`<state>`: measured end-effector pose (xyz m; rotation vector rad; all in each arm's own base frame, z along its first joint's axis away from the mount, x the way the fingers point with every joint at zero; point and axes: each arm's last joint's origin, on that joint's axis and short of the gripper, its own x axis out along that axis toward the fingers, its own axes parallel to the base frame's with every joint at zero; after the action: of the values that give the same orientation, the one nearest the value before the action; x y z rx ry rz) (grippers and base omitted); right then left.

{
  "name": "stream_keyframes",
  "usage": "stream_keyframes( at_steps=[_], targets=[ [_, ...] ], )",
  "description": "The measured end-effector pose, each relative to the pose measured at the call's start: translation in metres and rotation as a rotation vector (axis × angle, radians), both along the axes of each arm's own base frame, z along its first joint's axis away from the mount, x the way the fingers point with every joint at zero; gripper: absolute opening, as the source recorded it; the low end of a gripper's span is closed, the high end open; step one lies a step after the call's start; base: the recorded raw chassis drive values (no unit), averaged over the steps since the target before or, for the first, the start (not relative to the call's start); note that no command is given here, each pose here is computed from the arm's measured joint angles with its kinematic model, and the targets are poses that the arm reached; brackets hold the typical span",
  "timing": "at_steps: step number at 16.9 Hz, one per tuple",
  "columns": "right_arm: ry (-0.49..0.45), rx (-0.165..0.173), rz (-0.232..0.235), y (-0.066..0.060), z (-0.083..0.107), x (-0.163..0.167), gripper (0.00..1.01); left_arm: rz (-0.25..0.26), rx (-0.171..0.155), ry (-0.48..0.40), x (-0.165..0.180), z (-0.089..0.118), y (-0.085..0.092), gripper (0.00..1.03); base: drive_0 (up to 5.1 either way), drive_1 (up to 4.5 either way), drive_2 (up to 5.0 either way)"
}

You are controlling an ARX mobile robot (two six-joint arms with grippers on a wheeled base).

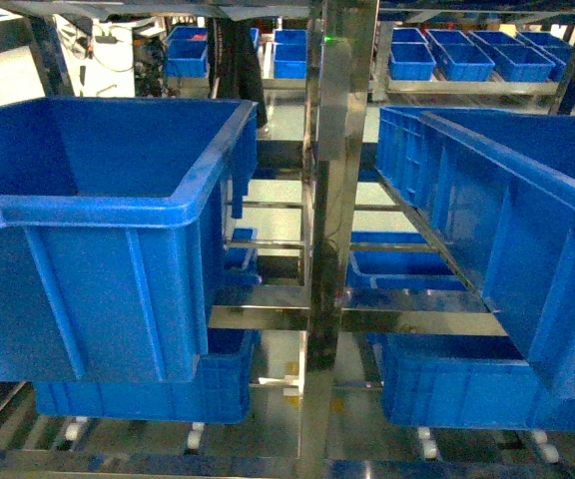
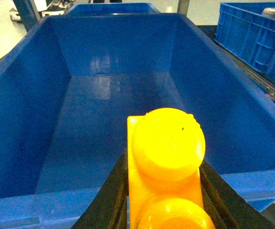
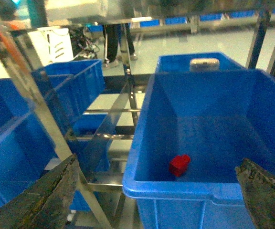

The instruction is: Sort and place red and yellow blocks in left bins

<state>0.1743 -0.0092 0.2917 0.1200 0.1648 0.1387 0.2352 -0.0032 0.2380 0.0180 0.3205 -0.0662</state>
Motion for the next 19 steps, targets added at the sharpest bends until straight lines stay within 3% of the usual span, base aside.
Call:
stream_keyframes(
  at_steps=[2, 3, 5, 9, 15, 19],
  targets=[
    [-0.039, -0.039, 0.029, 0.012, -0.004, -0.007, 0.98, -0.001, 0.0, 0.0, 0.0, 0.0, 0.0, 0.29, 0.0, 0.0, 0.0],
    [-0.057, -0.075, 0.037, 0.017, -0.009, -0.006, 0.98, -0.001, 0.0, 0.0, 0.0, 0.0, 0.0, 0.29, 0.0, 0.0, 0.0],
    [-0.023, -0.085, 0.067, 0.021, -0.017, -0.003, 0.98, -0.001, 0.0, 0.0, 0.0, 0.0, 0.0, 0.29, 0.0, 0.0, 0.0],
    [-0.003, -0.081, 0.037, 0.014, -0.018, 0.001, 0.98, 0.003, 0.0, -0.003, 0.0, 0.0, 0.0, 0.29, 0.0, 0.0, 0.0],
    [0.001, -0.081, 0.036, 0.013, -0.018, 0.002, 0.98, 0.006, 0.001, -0.007, 0.012, 0.003, 0.003, 0.29, 0.0, 0.0, 0.0],
    [0.001, -0.081, 0.036, 0.013, -0.018, 0.002, 0.98, -0.004, 0.045, -0.048, 0.047, 0.014, 0.012, 0.29, 0.0, 0.0, 0.0]
  ],
)
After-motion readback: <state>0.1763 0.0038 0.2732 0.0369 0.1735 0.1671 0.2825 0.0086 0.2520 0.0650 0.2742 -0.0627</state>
